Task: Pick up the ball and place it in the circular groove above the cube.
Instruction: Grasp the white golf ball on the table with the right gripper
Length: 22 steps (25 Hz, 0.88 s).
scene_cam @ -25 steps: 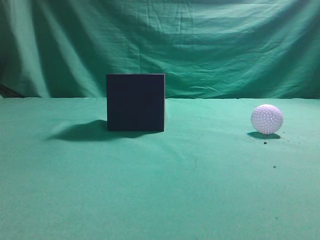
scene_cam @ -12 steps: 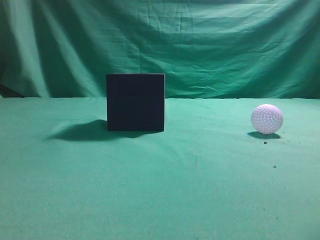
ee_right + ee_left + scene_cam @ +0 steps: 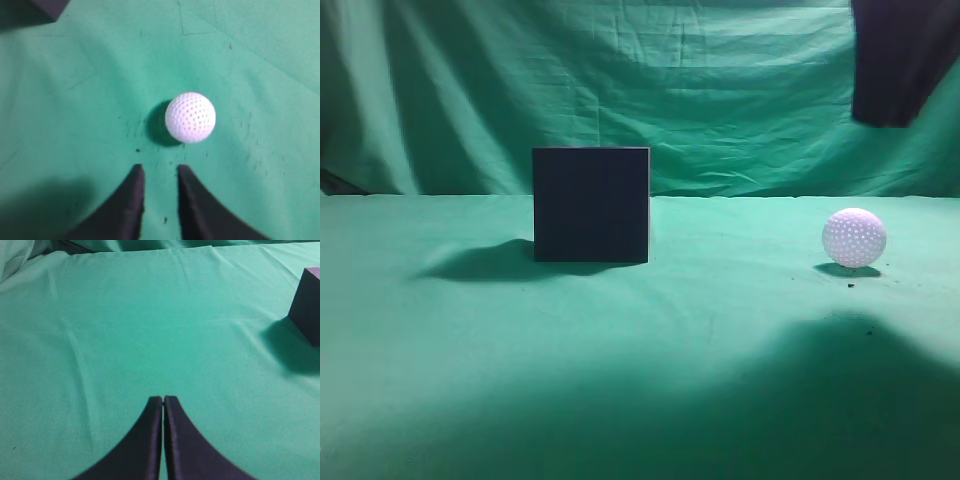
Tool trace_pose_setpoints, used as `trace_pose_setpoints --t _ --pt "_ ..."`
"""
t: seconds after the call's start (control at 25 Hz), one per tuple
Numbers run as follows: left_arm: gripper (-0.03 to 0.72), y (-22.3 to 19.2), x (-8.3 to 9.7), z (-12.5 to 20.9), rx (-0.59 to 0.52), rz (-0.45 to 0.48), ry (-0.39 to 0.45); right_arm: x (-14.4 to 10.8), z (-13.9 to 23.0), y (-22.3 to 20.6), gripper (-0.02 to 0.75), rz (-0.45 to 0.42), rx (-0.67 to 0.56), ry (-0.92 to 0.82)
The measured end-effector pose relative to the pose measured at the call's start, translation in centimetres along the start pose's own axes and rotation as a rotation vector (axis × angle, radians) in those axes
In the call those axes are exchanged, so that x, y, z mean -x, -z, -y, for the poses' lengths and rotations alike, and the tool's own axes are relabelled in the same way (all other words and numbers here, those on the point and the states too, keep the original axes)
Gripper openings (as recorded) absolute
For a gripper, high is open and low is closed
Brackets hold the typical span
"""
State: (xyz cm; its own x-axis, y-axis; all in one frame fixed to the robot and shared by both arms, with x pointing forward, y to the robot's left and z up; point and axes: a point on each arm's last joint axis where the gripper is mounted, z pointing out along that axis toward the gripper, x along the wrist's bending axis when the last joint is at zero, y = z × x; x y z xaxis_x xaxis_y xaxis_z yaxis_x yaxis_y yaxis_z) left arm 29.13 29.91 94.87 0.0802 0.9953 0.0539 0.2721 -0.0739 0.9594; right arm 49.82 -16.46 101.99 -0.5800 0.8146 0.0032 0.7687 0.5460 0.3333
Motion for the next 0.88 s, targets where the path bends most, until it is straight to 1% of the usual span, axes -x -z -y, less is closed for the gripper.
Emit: trace_pose_setpoints --t 0.08,0.12,0.2,0.24,0.28,0.44,0.64,0.84,0.88 --pt "0.000 0.0 0.0 0.0 0.000 0.000 0.000 0.2 -0.7 -1.2 0.262 0.001 -0.026 0.004" --pt "0.000 0.0 0.0 0.0 0.000 0.000 0.000 0.3 -1.0 -1.6 0.345 0.001 -0.029 0.000" --pt "0.000 0.0 0.0 0.0 0.000 0.000 0.000 0.4 -1.5 -2.7 0.486 0.006 -0.030 -0.014" --pt "0.000 0.0 0.0 0.0 0.000 0.000 0.000 0.5 -1.7 -3.3 0.543 0.015 -0.032 -0.024" --pt "0.000 0.0 0.0 0.0 0.000 0.000 0.000 0.6 -1.8 -3.7 0.573 0.022 -0.034 -0.031" --pt "0.000 0.0 0.0 0.0 0.000 0.000 0.000 1.0 -2.0 -5.9 0.573 0.050 -0.068 -0.043" --pt "0.000 0.0 0.0 0.0 0.000 0.000 0.000 1.2 -1.9 -7.9 0.573 0.054 -0.104 -0.053" --pt "0.000 0.0 0.0 0.0 0.000 0.000 0.000 1.3 -2.0 -8.8 0.573 0.054 -0.112 -0.059" --pt "0.000 0.0 0.0 0.0 0.000 0.000 0.000 1.3 -1.9 -8.8 0.526 0.054 -0.113 -0.062"
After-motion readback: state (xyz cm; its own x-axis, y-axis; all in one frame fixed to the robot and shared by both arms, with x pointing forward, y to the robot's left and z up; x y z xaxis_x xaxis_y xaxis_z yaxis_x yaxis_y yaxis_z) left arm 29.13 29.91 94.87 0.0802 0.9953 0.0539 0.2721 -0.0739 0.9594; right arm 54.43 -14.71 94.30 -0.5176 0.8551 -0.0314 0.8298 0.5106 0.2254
